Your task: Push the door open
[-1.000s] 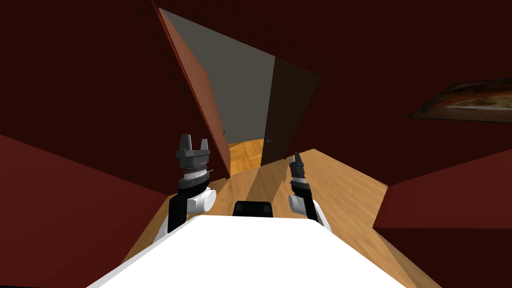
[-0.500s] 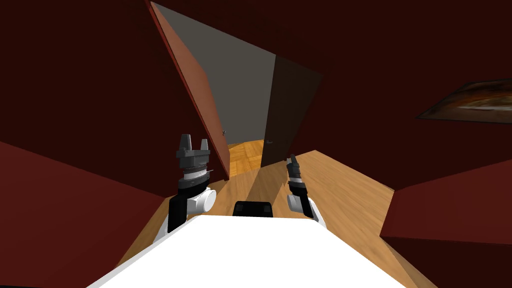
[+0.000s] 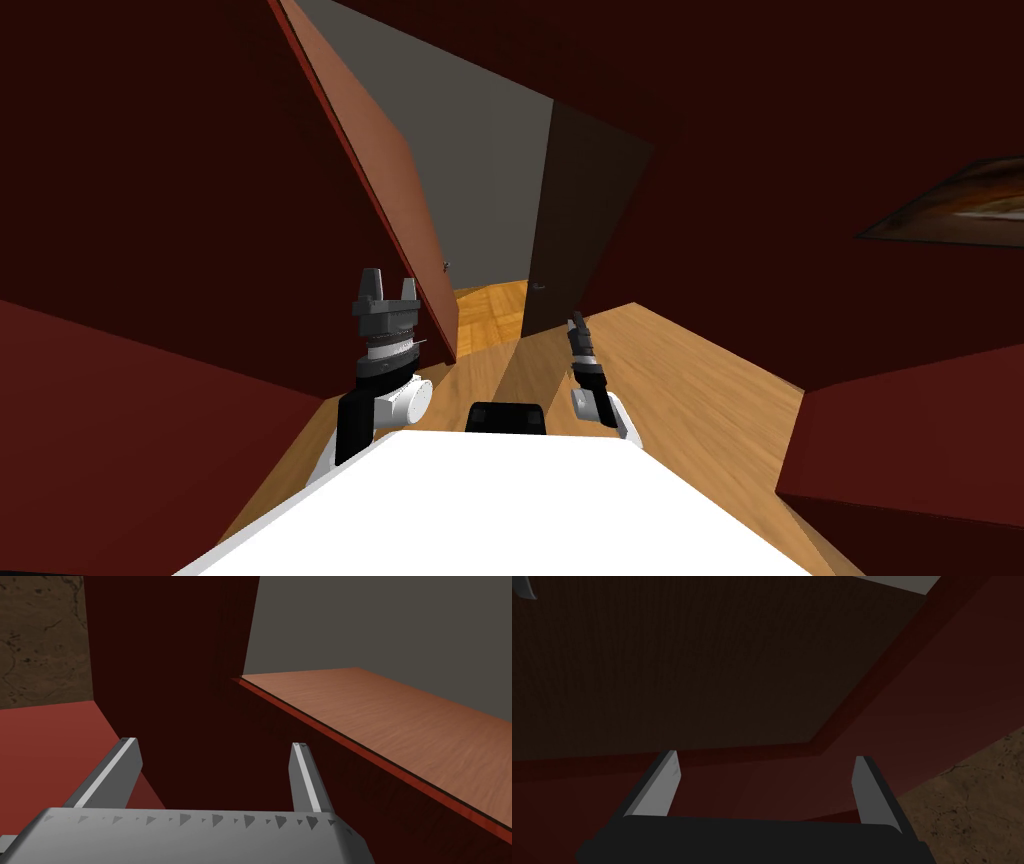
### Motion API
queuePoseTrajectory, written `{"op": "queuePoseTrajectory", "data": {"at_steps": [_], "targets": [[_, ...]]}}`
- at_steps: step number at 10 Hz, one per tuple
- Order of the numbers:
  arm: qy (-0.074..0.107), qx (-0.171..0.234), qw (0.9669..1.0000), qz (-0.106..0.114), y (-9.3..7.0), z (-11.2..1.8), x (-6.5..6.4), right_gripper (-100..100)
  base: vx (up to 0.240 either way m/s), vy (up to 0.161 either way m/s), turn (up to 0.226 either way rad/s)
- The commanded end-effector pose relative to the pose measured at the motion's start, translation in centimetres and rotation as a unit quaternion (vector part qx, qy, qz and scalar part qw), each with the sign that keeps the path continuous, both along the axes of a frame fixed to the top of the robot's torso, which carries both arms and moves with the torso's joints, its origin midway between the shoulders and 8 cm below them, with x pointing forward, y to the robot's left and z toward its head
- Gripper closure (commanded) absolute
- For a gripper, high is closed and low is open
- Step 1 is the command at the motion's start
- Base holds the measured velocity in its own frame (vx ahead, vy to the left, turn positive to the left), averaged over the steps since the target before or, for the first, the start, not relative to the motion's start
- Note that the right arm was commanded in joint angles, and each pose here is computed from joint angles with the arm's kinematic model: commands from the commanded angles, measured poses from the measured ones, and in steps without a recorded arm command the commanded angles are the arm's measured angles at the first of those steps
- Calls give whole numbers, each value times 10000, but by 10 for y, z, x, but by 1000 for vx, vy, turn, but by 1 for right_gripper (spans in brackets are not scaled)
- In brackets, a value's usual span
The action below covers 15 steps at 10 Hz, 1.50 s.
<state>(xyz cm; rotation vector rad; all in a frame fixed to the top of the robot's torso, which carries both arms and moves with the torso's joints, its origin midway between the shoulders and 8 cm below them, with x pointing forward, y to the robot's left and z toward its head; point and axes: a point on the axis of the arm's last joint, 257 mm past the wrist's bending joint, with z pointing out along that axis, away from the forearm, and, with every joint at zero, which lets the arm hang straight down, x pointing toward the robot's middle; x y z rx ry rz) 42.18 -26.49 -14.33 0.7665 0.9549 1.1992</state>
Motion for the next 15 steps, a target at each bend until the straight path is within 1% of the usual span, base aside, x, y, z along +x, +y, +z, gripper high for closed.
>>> {"op": "queuePoseTrajectory", "data": {"at_steps": [1,2,4,5,6,10,11,12,15], "targets": [[67,11,9999,79,1,-10,7,-100,101,-49,27],[96,15,9999,77,1,-13,7,-100,68,-31,10],[199,33,9996,172,4,-28,13,-100,68,-32,21],[231,41,9995,221,5,-33,16,-100,84,-43,31],[276,46,9994,217,5,-38,16,-100,56,-29,13],[513,96,9978,404,10,-69,27,-100,84,-41,27],[548,107,9974,452,12,-74,29,-100,91,-52,24],[588,112,9972,448,12,-78,29,-100,67,-40,9],[765,161,9952,585,16,-100,36,-100,74,-42,26]]}}
